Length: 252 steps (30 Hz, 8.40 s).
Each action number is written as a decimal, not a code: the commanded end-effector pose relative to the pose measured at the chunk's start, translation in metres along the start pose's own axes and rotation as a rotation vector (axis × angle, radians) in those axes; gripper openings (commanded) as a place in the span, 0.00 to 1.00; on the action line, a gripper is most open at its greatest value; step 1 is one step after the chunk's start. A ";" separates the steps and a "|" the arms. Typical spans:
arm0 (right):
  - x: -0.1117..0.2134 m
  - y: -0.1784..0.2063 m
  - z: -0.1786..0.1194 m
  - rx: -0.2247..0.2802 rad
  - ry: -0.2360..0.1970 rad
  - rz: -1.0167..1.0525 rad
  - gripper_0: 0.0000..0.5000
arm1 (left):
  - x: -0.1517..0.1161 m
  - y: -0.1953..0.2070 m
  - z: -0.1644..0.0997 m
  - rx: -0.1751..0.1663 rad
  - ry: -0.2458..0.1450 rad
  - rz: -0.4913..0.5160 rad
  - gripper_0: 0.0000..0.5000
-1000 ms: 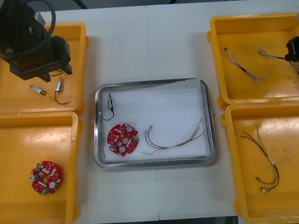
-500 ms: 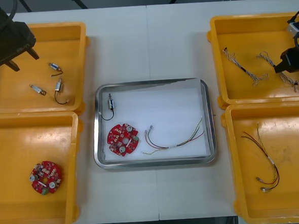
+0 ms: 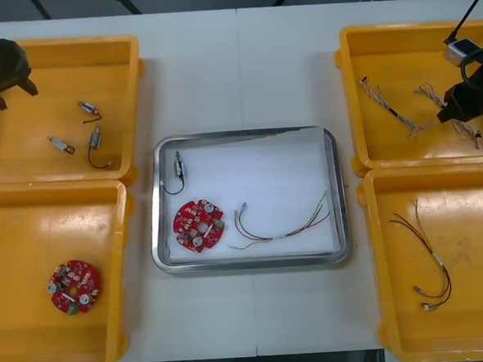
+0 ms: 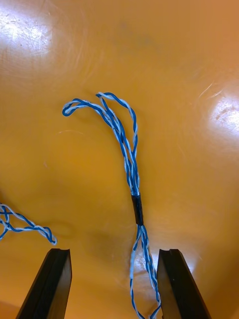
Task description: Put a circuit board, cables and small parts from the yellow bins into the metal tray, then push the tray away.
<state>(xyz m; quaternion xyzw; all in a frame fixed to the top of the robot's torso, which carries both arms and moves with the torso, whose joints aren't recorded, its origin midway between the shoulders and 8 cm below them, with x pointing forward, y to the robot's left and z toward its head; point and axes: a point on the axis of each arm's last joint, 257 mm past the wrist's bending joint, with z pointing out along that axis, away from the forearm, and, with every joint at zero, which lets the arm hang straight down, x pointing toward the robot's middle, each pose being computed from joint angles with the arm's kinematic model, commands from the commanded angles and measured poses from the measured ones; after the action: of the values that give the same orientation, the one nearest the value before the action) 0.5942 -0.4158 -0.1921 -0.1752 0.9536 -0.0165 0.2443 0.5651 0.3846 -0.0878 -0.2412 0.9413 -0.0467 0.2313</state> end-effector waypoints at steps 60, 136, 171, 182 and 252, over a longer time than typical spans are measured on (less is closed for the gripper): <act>-0.008 -0.006 0.025 0.047 0.003 -0.165 0.07 | 0.030 0.015 0.107 -0.104 -0.062 -0.379 1.00; -0.086 0.324 -0.105 -0.244 -0.174 -1.066 0.00 | -0.032 0.030 0.033 -0.062 -0.125 -0.168 0.00; -0.035 0.378 0.016 -0.227 -0.042 -1.141 1.00 | 0.059 -0.085 -0.057 0.089 0.000 0.127 0.00; -0.054 0.382 -0.004 -0.224 -0.123 -1.146 1.00 | 0.064 -0.085 -0.058 0.074 -0.002 0.150 0.00; 0.121 0.072 -0.154 0.022 0.086 0.453 1.00 | 0.064 -0.085 -0.058 0.074 -0.002 0.150 0.00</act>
<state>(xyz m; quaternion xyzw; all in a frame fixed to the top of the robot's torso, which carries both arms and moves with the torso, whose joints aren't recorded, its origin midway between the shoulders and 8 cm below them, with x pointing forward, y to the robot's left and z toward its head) 0.4051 -0.3775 -0.1351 0.0200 0.9808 0.0364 0.1905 0.5195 0.2704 -0.0862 -0.1345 0.9672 -0.0595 0.2072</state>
